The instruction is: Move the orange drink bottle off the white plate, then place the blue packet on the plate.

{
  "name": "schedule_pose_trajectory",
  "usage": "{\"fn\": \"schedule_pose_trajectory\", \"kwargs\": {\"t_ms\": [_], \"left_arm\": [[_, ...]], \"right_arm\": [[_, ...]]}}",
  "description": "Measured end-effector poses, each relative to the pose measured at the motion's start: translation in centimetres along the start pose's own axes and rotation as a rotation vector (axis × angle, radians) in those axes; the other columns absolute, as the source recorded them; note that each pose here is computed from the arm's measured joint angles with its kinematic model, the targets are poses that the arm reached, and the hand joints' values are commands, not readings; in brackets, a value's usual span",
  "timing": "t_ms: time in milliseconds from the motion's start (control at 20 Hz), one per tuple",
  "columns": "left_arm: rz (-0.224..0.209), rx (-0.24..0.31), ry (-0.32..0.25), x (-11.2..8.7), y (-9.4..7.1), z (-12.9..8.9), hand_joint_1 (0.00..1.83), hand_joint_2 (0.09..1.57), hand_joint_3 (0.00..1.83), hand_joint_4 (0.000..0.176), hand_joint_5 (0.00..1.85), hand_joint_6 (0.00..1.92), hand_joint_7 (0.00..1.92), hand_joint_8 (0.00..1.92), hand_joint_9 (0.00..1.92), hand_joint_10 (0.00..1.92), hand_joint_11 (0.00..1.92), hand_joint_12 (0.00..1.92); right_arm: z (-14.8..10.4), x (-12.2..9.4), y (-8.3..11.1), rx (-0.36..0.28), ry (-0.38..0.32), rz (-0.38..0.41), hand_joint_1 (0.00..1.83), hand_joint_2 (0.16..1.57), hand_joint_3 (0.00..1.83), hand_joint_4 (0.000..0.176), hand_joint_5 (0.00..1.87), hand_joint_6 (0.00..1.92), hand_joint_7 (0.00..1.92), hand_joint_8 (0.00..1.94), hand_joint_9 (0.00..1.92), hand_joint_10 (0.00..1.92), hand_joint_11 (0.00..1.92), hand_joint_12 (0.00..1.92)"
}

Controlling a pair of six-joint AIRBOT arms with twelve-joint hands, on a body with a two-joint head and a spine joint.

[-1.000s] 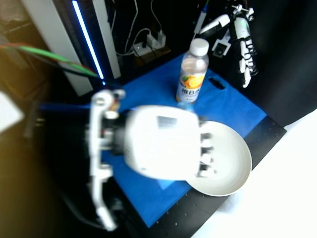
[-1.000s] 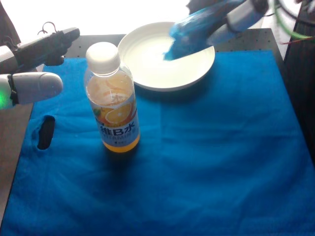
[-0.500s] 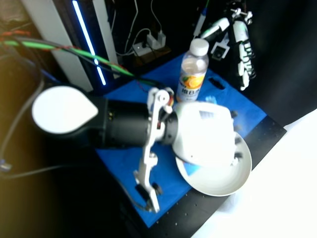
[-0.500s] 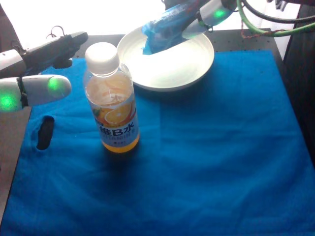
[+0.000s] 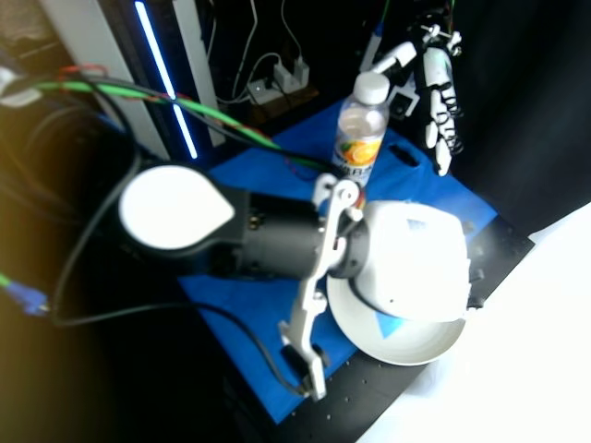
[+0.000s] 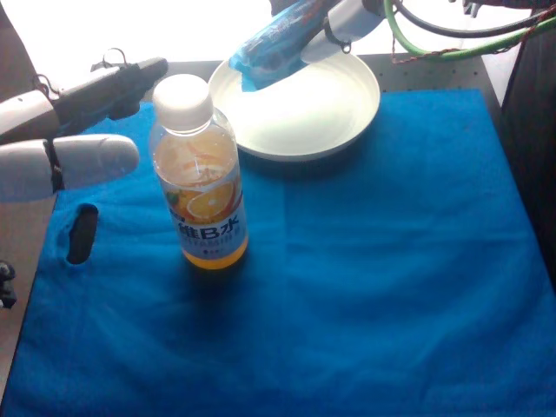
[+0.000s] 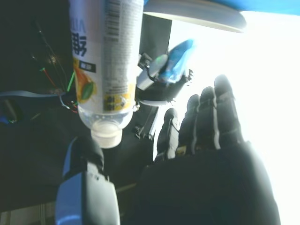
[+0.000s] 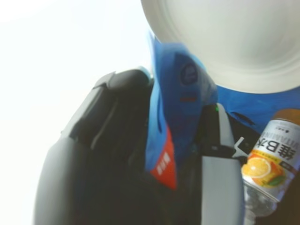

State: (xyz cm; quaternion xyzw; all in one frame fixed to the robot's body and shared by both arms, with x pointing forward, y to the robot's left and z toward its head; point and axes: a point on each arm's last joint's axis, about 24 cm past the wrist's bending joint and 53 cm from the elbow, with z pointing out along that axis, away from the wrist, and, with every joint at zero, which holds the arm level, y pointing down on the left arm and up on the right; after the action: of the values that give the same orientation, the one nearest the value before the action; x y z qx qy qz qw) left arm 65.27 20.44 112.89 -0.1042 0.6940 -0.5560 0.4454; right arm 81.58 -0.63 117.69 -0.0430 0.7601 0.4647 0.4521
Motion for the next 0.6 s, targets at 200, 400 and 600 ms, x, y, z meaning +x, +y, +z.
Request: {"fn": "schedule_pose_trajectory", "kwargs": {"t_ms": [200,400,600], "left_arm": [[-0.007,0.009,0.005,0.4,-0.3,0.1,0.16,1.0,0.0,0.152,0.0,0.0,0.02,0.01,0.02,0.01,0.0,0.25],[-0.008,0.025,0.004,0.4,-0.8,0.2,0.13,0.98,0.0,0.153,0.0,0.0,0.01,0.0,0.01,0.0,0.0,0.16],[-0.006,0.04,0.011,0.6,-1.4,0.5,0.14,1.0,0.01,0.126,0.0,0.0,0.0,0.0,0.01,0.0,0.01,0.16]], "right_arm": [[0.5,1.0,-0.8,0.019,0.011,-0.001,1.23,1.18,0.0,0.0,0.9,0.88,0.82,1.46,0.65,1.24,0.56,1.62],[0.6,1.7,-2.5,0.064,0.01,-0.001,1.24,1.18,0.0,0.0,0.9,0.87,0.87,1.41,0.63,1.16,0.51,1.62],[0.5,2.4,-4.0,0.097,0.008,0.012,1.25,1.17,0.0,0.0,0.92,0.84,0.88,1.4,0.67,1.35,0.6,1.7]]}}
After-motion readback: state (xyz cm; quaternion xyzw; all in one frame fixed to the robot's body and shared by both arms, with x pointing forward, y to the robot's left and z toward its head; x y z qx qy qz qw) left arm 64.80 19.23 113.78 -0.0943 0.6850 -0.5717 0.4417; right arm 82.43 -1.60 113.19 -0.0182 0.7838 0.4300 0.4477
